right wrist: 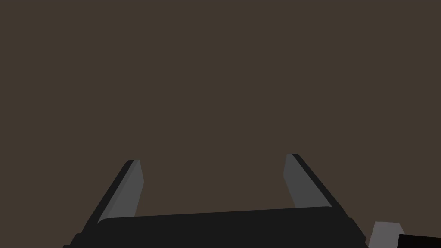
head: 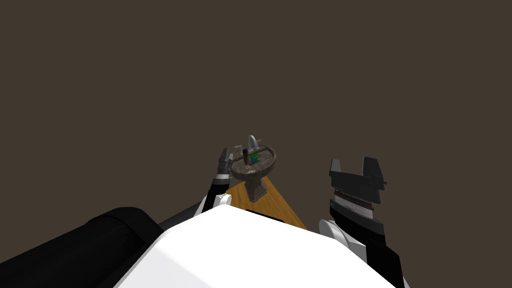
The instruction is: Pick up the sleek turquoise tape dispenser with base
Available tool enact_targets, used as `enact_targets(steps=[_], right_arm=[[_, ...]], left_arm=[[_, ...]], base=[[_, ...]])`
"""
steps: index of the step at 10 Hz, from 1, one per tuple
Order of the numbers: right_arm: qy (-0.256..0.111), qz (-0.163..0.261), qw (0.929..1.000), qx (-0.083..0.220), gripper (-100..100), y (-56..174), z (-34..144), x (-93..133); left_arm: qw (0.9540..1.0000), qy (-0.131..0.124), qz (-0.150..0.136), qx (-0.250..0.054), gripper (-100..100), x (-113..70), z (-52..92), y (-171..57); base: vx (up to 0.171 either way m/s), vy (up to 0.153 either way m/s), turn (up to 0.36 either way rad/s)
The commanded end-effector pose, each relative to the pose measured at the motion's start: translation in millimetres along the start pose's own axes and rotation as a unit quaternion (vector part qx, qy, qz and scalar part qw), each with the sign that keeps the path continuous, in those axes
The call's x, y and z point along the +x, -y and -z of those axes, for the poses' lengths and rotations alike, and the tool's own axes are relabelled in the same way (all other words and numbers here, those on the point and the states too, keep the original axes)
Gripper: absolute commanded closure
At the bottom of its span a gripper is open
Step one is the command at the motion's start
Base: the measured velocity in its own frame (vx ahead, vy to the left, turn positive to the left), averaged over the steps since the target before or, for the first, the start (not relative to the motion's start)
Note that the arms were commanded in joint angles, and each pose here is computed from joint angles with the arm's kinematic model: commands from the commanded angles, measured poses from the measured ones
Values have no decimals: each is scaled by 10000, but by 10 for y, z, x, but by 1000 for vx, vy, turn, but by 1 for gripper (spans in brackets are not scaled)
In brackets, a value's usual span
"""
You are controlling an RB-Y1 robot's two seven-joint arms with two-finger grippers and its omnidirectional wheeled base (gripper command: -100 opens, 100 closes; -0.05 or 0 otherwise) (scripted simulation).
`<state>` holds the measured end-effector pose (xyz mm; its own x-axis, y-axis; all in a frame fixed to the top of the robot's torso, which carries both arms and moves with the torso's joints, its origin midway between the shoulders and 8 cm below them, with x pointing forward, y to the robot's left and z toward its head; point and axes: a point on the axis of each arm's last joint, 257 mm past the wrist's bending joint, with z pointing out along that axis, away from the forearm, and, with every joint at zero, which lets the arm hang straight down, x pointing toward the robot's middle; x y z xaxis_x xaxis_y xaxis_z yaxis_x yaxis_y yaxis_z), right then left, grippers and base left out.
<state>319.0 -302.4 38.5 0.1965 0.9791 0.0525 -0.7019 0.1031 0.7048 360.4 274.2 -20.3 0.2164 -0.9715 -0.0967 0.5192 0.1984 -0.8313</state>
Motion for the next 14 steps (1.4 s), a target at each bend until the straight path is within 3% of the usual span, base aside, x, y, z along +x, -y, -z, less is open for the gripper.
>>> enact_targets(steps=[1,5,10,14], right_arm=[[0,0,10000,0,0,0,0,0],[0,0,10000,0,0,0,0,0],[0,0,10000,0,0,0,0,0],[0,0,10000,0,0,0,0,0]], left_arm=[[9998,-173,-109,-72,-100,12,3,-44],[9963,-543,-455,-490,-100,-80,-5,-263],[9920,-595,-631,-921,-100,-223,-8,-468],[9858,-541,-795,-1376,-100,-436,-5,-666]], base=[[1,7,-43],[-9,20,-93],[-14,7,-67],[-18,-2,-93]])
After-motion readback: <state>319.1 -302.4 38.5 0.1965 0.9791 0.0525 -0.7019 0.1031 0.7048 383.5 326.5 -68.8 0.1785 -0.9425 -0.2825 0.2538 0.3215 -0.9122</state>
